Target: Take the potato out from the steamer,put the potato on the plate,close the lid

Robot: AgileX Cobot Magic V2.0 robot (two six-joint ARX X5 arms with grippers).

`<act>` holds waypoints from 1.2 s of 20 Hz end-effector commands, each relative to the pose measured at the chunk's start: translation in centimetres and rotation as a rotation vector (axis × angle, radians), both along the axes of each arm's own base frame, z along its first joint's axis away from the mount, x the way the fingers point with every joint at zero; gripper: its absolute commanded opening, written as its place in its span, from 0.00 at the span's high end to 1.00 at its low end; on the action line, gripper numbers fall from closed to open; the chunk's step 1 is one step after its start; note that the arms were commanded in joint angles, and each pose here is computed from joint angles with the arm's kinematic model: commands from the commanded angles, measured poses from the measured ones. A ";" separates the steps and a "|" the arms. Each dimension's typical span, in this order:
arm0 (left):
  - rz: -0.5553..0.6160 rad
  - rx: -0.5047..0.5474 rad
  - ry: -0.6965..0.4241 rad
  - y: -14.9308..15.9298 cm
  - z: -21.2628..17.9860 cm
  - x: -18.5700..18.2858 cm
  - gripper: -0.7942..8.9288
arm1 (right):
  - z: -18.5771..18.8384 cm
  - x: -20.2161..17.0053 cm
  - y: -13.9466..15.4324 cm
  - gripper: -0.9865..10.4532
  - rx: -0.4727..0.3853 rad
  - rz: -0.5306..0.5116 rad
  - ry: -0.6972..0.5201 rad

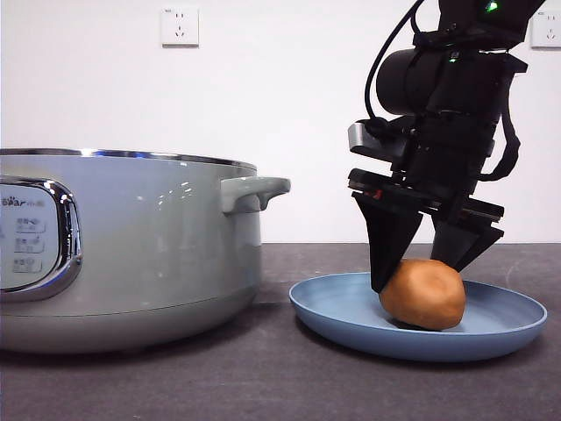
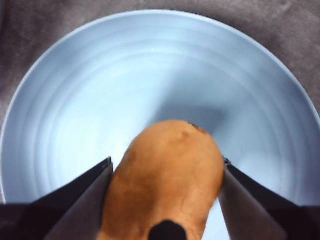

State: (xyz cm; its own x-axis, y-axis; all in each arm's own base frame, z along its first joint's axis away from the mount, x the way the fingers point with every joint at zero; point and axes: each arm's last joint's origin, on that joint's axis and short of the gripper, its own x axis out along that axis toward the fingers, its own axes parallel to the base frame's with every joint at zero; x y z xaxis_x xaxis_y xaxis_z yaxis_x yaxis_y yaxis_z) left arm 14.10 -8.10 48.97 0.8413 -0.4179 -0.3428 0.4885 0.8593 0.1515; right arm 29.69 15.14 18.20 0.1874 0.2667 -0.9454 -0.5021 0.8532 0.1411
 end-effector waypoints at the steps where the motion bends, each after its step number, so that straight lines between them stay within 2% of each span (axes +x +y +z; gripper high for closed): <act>1: -0.001 -0.035 -0.055 0.1 0.8 -0.3 0.93 | -0.6 -0.1 0.0 0.47 -0.008 -0.017 0.028; 4: -0.001 -0.035 -0.055 0.1 0.8 -0.3 0.93 | 0.7 -0.4 -0.2 0.47 0.009 -0.029 -0.001; 7: -0.001 -0.034 -0.054 0.0 0.8 -0.2 0.93 | 4.0 -1.6 -0.8 0.47 0.052 -0.031 -0.083; 14: -0.001 0.013 0.022 -1.6 -0.8 2.6 0.93 | 13.8 -7.6 -3.8 0.47 0.210 -0.052 -0.378; 18: 0.008 0.036 0.069 -3.0 -4.2 5.0 0.93 | 17.4 -11.4 -5.7 0.48 0.288 -0.054 -0.524; 21: 0.026 0.055 0.122 -3.3 -7.3 6.2 0.93 | 18.6 -13.4 -6.7 0.48 0.308 -0.058 -0.574; 24: 0.037 0.049 0.155 -3.8 -9.7 6.9 0.93 | 18.9 -14.3 -7.3 0.48 0.260 -0.097 -0.601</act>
State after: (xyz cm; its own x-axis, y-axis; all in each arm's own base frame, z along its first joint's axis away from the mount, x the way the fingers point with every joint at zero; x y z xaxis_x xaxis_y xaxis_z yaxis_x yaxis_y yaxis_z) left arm 21.05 -11.94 38.38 0.7555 -0.3534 -0.5517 0.4973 0.8575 0.1317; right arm 15.31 7.81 37.24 0.6967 0.4324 -0.5724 -0.4891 0.8700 0.0619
